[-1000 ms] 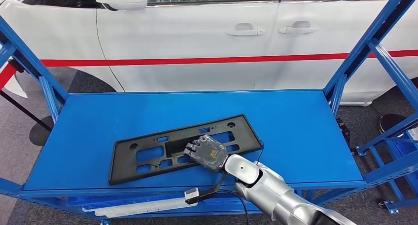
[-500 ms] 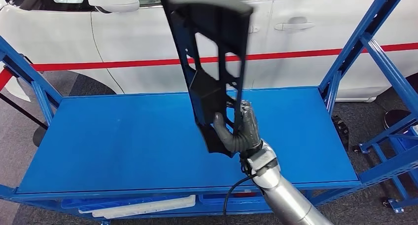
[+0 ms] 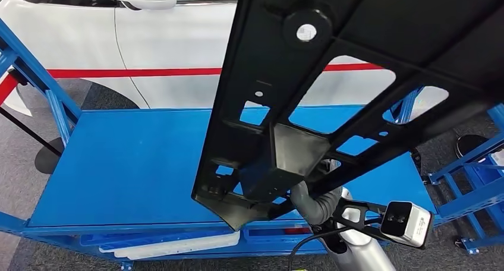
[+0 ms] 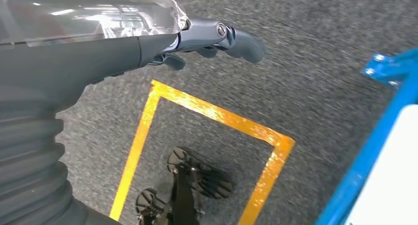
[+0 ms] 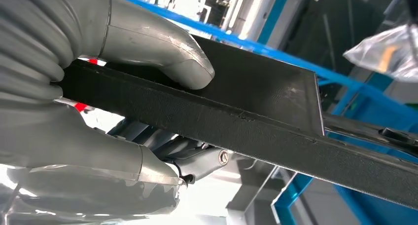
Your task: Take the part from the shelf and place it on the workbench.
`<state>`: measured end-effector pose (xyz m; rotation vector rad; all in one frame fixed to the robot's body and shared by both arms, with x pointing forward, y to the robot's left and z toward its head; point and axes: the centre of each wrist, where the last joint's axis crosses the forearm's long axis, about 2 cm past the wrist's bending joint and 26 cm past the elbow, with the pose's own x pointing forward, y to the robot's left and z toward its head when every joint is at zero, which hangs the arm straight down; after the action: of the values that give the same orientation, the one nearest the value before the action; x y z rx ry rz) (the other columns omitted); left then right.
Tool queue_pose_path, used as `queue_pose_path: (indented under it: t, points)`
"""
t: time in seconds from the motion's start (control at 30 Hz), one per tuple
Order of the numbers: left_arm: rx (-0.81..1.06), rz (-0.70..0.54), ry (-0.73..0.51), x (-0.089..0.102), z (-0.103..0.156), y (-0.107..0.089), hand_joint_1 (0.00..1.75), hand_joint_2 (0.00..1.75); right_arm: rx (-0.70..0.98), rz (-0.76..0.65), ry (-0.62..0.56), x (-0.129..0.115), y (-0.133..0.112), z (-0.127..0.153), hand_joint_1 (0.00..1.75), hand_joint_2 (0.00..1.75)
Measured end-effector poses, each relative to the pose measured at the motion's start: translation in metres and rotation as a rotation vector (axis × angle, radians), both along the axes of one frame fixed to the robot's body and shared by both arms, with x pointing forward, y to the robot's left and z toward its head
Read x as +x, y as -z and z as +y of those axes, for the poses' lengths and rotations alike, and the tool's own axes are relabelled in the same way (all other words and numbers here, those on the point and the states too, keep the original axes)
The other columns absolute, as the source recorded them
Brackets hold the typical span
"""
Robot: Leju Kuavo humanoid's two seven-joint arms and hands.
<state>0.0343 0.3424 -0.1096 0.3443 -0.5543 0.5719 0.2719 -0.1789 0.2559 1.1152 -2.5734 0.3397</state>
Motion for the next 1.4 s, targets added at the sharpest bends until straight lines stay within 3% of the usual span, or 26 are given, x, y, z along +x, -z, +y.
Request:
queue_pose_path:
  t: [0.8, 1.4]
  points:
    - [0.004, 0.048, 0.049, 0.004, 0.011, -0.002, 0.00, 1.75, 0.015, -0.067, 0.157, -0.004, -0.018, -0.015, 1.71, 1.75]
    - [0.009, 0.095, 0.050, 0.004, 0.011, -0.002, 0.00, 1.75, -0.026, -0.077, 0.090, -0.007, -0.015, -0.026, 1.71, 1.75]
